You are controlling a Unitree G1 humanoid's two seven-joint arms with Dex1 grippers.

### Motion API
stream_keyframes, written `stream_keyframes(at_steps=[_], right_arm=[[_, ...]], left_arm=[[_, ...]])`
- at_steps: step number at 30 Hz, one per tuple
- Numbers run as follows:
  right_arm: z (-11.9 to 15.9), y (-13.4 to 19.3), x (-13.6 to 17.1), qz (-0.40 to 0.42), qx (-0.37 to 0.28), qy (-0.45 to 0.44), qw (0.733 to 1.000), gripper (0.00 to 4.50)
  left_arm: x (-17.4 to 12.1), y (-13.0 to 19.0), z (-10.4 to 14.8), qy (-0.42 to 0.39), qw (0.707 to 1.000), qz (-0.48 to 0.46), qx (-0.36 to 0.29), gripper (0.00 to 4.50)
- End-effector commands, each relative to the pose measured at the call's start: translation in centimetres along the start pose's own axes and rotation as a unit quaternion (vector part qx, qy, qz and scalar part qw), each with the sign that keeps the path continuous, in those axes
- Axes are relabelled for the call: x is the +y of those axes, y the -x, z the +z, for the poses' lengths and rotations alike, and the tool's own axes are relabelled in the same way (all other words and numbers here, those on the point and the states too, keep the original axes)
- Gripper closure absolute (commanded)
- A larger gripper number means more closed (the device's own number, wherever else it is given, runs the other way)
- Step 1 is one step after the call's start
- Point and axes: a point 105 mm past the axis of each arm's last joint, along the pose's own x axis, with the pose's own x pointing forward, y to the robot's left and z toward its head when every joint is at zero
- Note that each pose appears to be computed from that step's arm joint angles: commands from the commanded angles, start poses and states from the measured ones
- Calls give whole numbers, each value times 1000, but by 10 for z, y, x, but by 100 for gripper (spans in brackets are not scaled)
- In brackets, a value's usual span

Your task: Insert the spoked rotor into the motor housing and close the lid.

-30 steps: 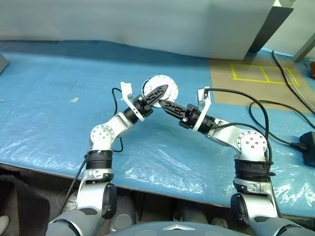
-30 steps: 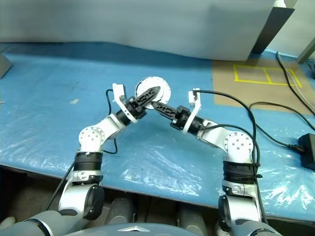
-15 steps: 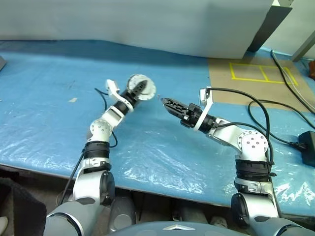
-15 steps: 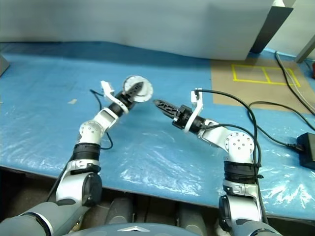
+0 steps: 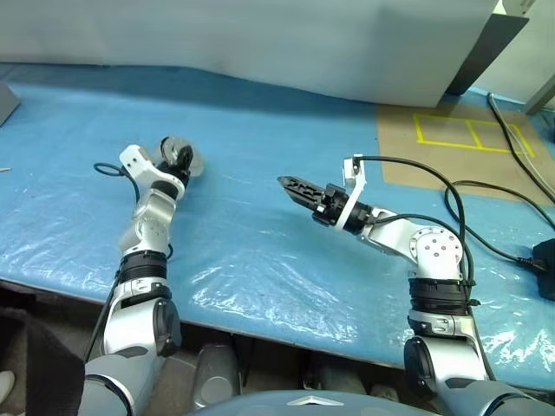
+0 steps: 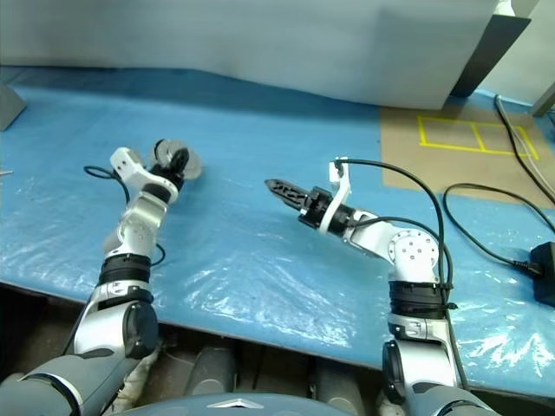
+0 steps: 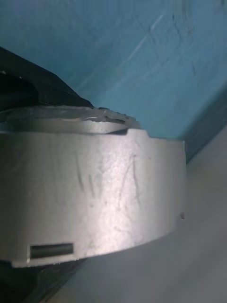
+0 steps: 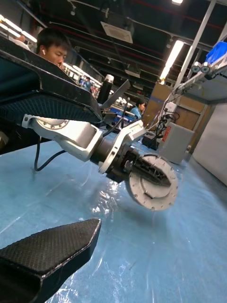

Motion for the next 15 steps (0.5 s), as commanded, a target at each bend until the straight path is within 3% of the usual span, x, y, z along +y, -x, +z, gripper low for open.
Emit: stream_keyframes(at_steps=[1,4,8,15], right_arm=[[1,-5,9,18,5,15,1000,115],[0,-5,9,16,4,15,1000,115],[-1,-4,8,15,0,14,1000,112],[-3,-6,10,21,4,22,1000,112]], left_arm=[[-2,-6,8,-18,1000,5,-13,163],[10,-4,0,-17,1000,13,7,163],[30,-1,-1,-40,997,57,16,68],[88,15,36,-72,979,191,-27,68]])
